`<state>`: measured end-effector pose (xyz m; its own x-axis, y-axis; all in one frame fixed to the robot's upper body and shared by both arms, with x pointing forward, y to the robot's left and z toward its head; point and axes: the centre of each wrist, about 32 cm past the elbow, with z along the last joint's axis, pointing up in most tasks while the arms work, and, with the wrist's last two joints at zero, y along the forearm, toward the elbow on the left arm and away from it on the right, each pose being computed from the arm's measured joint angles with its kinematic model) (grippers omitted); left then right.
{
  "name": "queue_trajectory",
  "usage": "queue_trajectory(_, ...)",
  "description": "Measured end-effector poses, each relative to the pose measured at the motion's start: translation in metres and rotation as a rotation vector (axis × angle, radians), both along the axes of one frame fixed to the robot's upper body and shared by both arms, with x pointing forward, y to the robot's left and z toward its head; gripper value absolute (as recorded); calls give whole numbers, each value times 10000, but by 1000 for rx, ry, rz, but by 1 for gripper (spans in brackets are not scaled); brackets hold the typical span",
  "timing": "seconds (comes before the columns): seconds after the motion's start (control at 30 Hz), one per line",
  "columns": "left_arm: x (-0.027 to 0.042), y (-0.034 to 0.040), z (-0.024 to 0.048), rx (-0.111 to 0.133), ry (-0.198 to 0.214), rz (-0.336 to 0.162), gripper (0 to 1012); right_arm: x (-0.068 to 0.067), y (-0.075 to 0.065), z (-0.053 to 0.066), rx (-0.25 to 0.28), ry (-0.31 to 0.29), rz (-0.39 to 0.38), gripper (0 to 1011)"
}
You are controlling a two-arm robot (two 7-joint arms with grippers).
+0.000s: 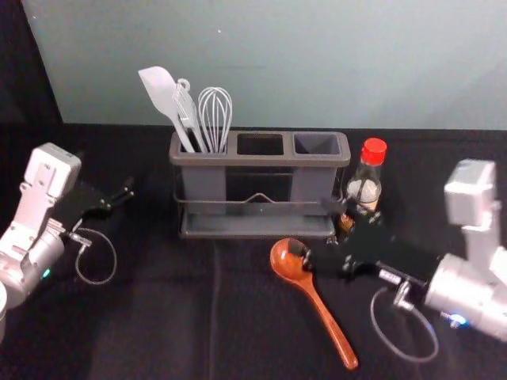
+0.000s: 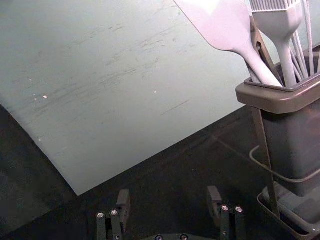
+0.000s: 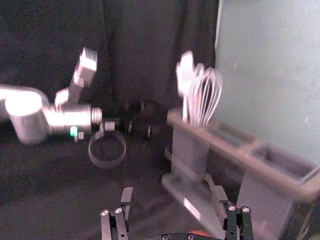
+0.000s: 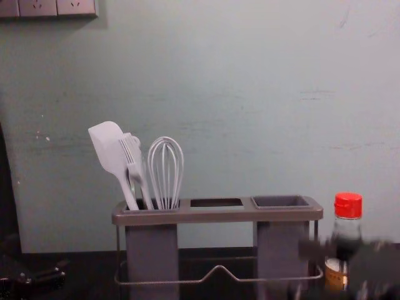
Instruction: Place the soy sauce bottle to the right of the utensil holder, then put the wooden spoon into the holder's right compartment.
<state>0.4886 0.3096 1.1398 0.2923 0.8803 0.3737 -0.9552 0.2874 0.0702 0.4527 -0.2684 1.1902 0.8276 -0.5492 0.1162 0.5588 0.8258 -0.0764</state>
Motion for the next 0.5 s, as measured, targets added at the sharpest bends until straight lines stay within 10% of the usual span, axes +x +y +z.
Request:
queue_trajectory(0.2,0,0,0,0,0,0,1005,-22,84,-162,-111,92,-24,1000)
queue_trajectory(0.5,0,0,0,0,0,0,1005,-17,90,-230,-126,108,-34,1000)
